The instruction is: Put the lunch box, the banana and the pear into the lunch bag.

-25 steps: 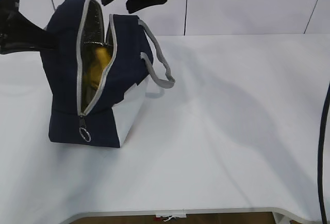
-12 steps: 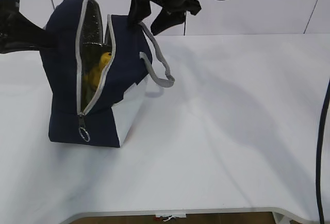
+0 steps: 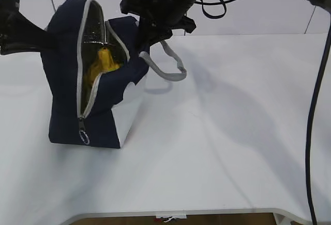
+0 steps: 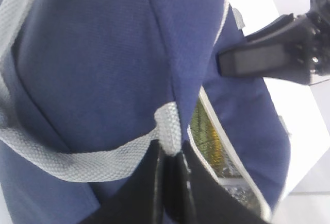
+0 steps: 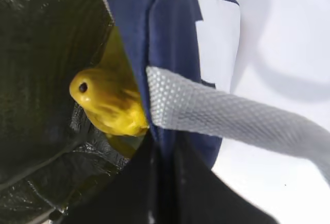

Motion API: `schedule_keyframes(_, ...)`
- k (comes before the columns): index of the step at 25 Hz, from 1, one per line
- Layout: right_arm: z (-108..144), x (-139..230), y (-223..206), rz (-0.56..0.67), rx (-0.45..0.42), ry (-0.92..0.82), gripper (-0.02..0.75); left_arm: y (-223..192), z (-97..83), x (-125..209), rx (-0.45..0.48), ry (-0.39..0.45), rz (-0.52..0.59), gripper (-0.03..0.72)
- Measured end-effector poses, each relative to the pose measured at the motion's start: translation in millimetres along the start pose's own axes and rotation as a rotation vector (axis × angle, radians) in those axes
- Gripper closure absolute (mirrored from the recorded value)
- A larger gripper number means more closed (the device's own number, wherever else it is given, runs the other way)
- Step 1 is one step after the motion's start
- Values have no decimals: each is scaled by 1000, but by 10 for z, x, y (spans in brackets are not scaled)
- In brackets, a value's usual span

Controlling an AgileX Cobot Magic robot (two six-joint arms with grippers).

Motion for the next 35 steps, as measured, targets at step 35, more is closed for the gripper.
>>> schedule_keyframes(35, -151, 229, 794, -53, 377, 162, 654, -1098, -833, 379, 187, 3, 94, 611)
Point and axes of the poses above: a point on each arm's last joint axis where the gripper is mounted, y pointing back along that axis away from the gripper, z along the wrist's bending axis when the last joint is at zero, x = y × z, the point moved 2 cm from there along -y, pointing out along that axis toward the gripper, and after that the axes turned 5 degrees about -y, right-handed, at the moved point
